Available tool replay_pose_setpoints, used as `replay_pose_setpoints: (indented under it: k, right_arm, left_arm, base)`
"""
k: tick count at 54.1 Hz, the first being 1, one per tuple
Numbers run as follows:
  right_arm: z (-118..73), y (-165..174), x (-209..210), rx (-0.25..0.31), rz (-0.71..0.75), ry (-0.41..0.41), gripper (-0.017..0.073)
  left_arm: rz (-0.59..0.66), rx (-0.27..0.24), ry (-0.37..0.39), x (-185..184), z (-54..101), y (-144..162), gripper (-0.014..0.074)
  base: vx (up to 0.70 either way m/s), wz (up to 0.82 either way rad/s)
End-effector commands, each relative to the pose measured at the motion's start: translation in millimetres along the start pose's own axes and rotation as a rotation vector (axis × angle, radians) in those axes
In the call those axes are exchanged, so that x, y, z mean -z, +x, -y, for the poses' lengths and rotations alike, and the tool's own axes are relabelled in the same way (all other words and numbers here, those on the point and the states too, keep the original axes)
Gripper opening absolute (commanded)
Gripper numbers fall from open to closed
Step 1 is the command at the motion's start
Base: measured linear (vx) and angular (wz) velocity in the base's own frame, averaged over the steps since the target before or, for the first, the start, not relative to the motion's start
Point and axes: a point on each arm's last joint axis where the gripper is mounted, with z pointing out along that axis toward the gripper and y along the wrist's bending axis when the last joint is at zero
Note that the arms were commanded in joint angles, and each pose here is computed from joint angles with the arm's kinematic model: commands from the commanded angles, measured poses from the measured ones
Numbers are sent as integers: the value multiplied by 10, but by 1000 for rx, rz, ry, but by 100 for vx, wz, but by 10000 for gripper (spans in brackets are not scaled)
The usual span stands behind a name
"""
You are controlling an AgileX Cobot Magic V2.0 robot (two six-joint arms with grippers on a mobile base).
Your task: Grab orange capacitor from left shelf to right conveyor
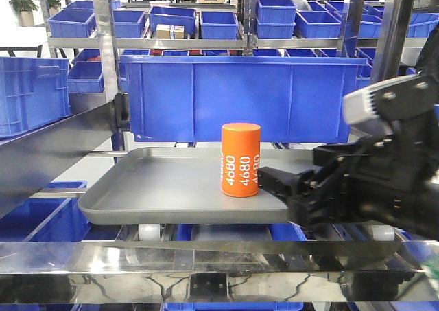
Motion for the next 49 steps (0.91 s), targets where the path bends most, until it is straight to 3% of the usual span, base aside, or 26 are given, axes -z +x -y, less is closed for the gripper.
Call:
replay_pose_setpoints:
  k: [1, 19, 38, 42, 45, 49]
  right_arm:
    - [20, -265, 33, 3, 117, 26, 597]
    - [16, -518, -303, -25, 117, -50, 593]
    - [14, -501, -777, -48, 83, -145, 589]
    - [16, -480, -824, -46, 80, -151, 549]
    - [18, -472, -835, -41, 78, -152, 471]
    - [17, -479, -826, -38, 81, -150, 291]
  left_arm:
    - [113, 11, 17, 23, 20, -175, -6]
    - [113, 11, 17, 23, 20, -175, -6]
    - [113, 11, 17, 23, 20, -175, -6]
    - [113, 11, 17, 23, 20, -175, -6]
    - [113, 11, 17, 23, 20, -175, -6]
    - [113, 11, 17, 23, 20, -175, -6]
  base:
    - [0, 0]
    - [0, 0]
    - [0, 0]
    - [0, 0]
    - [0, 0]
    - [0, 0]
